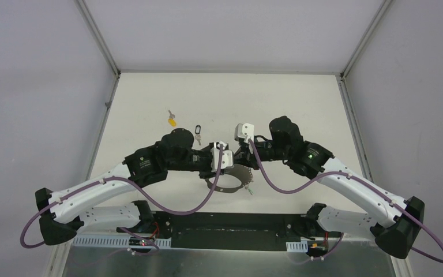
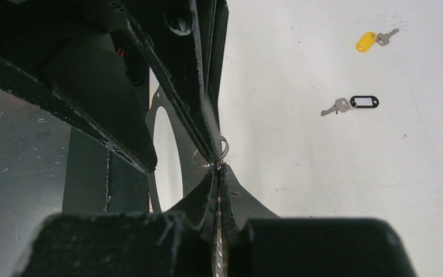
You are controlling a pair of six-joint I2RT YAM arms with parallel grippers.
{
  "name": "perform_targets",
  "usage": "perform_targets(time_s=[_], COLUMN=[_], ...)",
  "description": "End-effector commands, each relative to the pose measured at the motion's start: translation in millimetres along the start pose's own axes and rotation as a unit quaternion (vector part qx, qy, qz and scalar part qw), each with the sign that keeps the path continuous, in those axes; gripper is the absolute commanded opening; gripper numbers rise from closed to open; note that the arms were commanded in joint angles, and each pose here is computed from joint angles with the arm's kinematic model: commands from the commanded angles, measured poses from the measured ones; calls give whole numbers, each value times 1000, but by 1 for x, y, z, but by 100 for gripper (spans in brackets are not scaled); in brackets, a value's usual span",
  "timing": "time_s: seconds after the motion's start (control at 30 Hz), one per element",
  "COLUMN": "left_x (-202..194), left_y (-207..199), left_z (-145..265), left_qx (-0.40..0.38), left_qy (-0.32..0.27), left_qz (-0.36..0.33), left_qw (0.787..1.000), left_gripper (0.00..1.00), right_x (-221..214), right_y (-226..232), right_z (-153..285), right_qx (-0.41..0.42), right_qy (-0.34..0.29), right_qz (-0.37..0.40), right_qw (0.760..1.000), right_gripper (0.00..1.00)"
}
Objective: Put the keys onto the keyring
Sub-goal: Adjust the keyring.
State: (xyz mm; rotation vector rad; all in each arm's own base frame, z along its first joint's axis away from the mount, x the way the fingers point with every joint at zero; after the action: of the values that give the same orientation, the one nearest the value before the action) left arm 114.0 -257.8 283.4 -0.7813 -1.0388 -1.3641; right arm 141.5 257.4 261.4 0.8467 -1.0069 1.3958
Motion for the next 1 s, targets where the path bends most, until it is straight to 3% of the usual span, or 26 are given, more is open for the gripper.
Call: perform_targets(time_s=[0.0,0.3,0.53,0.6,0.73,0.97], left_x=[13,12,10,12,20,17], left_y=[9,17,19,18,11,-3], left_z=[5,12,25,29,29,10], left_qx=[53,110,142,140,111,29], left_qy=[-17,-6,-9,-15,-25,14], left_qz=[-41,-62,-52,-53,-45,-35], left_qw=[998,992,988,989,993,999], left_gripper=[40,21,18,23,46,55], right_x=[32,30,29,28,29,31], right_y=[-5,-4,-3,-3,-1,3], right_z=[5,7,7,7,9,12], right_qx=[-6,-8,-7,-7,-1,5], right_qy=[-48,-46,-45,-45,-48,-55], right_qz=[23,22,23,25,32,39], right_qw=[999,999,999,999,998,998], right_gripper=[0,0,0,0,0,0])
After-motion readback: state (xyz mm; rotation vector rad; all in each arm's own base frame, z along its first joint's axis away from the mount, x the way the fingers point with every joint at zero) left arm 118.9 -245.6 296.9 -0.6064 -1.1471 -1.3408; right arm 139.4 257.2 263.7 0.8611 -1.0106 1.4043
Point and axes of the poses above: each gripper's point midway between its finger pads, its own z axis back along the fingers, its own y axis along the line the jaws close on, x = y × z, the point moved 5 cm from there along z, back along the fingers, and after that the axes turned 5 degrees about z, right-handed, at the moved point
